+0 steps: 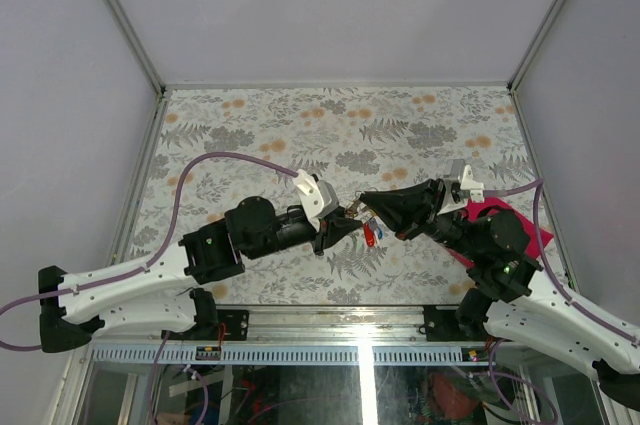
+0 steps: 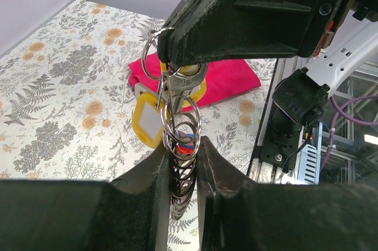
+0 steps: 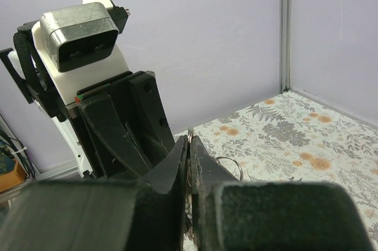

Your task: Put the keys on the keyring

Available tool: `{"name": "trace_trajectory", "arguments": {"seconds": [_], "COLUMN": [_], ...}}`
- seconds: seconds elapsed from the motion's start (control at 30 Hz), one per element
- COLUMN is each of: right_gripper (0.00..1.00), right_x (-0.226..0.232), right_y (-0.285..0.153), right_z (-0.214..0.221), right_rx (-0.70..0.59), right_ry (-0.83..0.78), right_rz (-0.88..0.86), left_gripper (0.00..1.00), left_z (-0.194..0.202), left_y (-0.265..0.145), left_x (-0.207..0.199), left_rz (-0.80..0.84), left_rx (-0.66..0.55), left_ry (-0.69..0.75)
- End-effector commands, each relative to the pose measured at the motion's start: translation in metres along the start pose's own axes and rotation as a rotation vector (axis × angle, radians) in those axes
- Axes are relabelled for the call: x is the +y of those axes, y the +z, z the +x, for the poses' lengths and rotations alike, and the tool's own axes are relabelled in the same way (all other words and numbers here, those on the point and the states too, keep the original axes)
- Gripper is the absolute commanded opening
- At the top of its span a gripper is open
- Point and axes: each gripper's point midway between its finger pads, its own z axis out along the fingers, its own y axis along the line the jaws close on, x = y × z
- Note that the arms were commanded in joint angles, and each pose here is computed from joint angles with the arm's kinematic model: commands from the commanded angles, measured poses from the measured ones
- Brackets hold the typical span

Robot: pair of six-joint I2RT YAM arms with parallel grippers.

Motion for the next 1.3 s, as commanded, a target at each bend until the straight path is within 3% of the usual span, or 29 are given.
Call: {"name": "trace_trajectory", "arguments": {"seconds": [0.0, 0.13, 0.27, 0.5, 0.7, 0.83, 1.07, 1.27], "right_gripper": [0.10, 0.29, 0.35, 0.33, 0.35, 0.37, 0.33, 0.34], "right_x": [0.003, -0.006, -0.015, -0.025, -0.001, 0.008, 0.022, 0.019], "right_y": [0.001, -0.003, -0.012, -0.032, -0.042, -0.046, -0.045, -0.043], "right_z": [-0.051, -0.054, -0.060, -0.050, -0.013, -0.001, 0.012, 0.022], "right_rx": [-0.137, -0.128, -0.122, 0.003, 0.135, 0.153, 0.199, 0.232], "right_ry": [-0.032, -0.069, -0.124, -0.354, -0.636, -0.766, -0.921, -1.005], "right_rz": [0.023, 0.075, 0.134, 0.160, -0.096, -0.212, -0.389, -0.441], "left_gripper": [0.00, 0.00, 0.00, 0.00, 0.00, 0.00, 0.00, 0.00], "left_z": [-0.017, -0.014, -0.010, -0.003, -0.002, -0.003, 0.002, 0.003], "left_y": [0.001, 0.001, 0.000, -0.002, -0.007, -0.007, -0.004, -0.001], "left_x": [-0.004, -0.005, -0.008, -0.009, -0.011, -0.012, -0.014, -0.018], "left_rz": [0.013, 0.020, 0.033, 0.024, 0.018, 0.016, 0.000, 0.009], "left_rx": [-0.057, -0.033, -0.008, 0.075, 0.102, 0.125, 0.204, 0.209], "left_ry": [0.007, 0.004, -0.013, -0.073, -0.114, -0.131, -0.197, -0.244]}}
